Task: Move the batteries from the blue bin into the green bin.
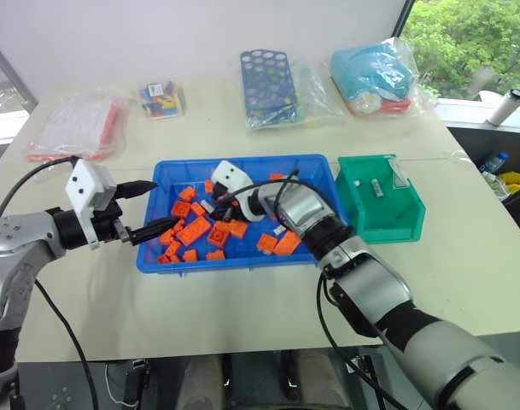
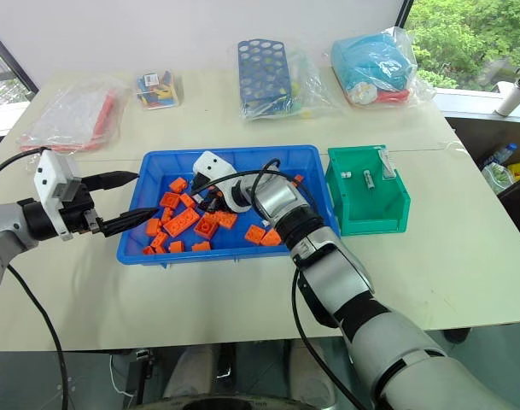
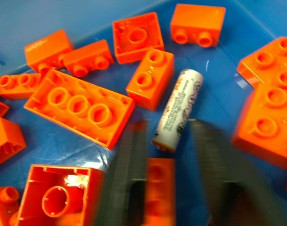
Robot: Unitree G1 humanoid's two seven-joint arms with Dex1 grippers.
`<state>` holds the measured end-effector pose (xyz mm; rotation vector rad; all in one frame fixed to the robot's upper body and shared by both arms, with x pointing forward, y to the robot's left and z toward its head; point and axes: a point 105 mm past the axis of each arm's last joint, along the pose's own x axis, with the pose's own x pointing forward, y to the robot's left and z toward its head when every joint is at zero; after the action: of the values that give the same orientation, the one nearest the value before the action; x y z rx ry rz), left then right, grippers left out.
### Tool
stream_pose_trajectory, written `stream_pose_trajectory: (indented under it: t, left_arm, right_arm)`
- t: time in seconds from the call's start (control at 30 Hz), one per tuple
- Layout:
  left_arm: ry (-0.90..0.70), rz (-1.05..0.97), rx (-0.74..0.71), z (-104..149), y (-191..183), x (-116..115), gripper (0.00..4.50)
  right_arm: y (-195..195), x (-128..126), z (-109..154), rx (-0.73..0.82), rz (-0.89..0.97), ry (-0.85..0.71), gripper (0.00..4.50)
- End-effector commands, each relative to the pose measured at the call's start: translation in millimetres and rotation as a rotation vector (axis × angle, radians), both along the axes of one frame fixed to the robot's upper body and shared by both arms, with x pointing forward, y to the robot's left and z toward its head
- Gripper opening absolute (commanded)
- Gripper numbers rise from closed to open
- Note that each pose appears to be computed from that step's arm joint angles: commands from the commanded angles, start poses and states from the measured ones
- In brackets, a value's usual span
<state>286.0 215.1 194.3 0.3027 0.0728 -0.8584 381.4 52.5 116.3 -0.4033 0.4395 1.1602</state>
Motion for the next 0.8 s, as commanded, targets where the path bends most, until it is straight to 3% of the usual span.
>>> stream_pose_trajectory:
  t: [0.03,0.13,0.23,0.37,0.43,0.53,0.7,0.8]
  left_arm:
    - [-0.058,-0.015,0.005,11.8,-2.7,-0.3,4.5]
    - [-0.053,-0.026,-0.003,10.9,-5.0,-0.1,4.5]
    - [-0.038,-0.055,-0.012,8.1,-10.8,-1.6,4.5]
    - [-0.024,-0.103,-0.025,4.7,-22.5,-2.5,4.5]
    - [-0.022,-0.122,-0.033,4.5,-27.1,-2.8,4.5]
    - [-0.021,-0.141,-0.042,4.5,-32.8,-2.7,4.5]
    - [-0.018,-0.173,-0.061,5.8,-40.1,2.2,4.5]
    - [-0.019,-0.181,-0.056,6.1,-41.1,6.4,4.5]
  right_arm:
    - [6.1,-2.2,8.7,0.016,0.022,-0.023,0.08]
    - [3.6,-2.0,29.0,0.09,0.006,0.011,0.08]
    - [-12.9,-4.2,71.9,0.209,-0.009,0.027,0.08]
    - [-77.2,-7.3,134.2,0.347,-0.126,0.007,0.08]
    - [-109.9,-12.2,150.8,0.388,-0.198,0.013,0.08]
    - [-154.4,-16.2,156.7,0.382,-0.321,-0.009,0.08]
    - [-274.5,-30.4,128.6,0.267,-0.718,-0.033,0.08]
    - [-293.6,-42.4,111.2,0.24,-0.795,-0.011,0.08]
